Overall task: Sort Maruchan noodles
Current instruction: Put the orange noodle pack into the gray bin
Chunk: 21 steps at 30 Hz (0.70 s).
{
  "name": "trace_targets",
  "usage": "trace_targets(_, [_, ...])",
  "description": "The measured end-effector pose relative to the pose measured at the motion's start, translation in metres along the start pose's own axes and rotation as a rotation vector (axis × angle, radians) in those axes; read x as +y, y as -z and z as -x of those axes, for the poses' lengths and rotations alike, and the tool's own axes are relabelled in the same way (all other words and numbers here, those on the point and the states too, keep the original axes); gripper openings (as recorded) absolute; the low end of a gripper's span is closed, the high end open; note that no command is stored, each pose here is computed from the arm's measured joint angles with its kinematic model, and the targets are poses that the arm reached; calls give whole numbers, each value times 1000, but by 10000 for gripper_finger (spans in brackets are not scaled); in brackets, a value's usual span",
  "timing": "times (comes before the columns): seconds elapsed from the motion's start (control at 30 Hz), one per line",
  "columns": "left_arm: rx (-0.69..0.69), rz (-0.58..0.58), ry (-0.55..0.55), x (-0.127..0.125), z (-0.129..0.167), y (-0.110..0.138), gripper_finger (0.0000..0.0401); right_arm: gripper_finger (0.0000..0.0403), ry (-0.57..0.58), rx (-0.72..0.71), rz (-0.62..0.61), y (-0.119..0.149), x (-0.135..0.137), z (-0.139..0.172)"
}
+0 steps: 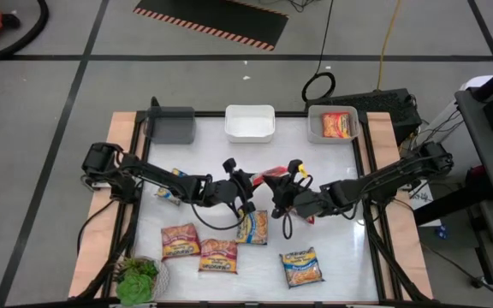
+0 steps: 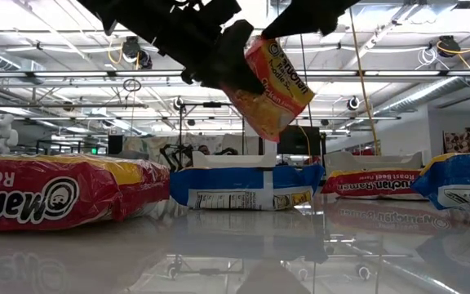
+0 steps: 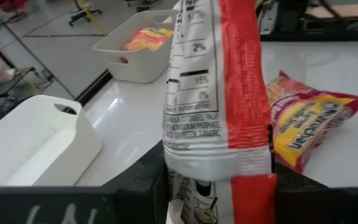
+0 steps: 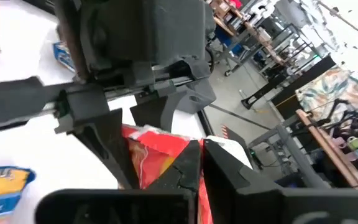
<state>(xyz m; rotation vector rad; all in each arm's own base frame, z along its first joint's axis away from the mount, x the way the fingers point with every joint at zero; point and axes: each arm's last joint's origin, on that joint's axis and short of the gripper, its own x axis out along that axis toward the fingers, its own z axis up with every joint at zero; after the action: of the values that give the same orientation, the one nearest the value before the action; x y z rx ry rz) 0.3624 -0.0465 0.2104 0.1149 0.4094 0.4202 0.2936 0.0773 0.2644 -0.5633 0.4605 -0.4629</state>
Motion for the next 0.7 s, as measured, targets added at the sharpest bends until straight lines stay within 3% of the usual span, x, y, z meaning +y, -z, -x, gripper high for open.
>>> trace_targets(0.2, [-8, -42, 61, 3, 9, -8, 134, 59, -55, -9, -128, -2, -24, 23])
trace_targets(0.43, [-17, -67, 111, 0, 23, -15, 133, 106, -247, 17, -294, 5, -46, 47])
trace_targets(0.7, [-62, -28, 285, -5, 33, -24, 132, 156, -463, 12, -441, 8, -52, 59])
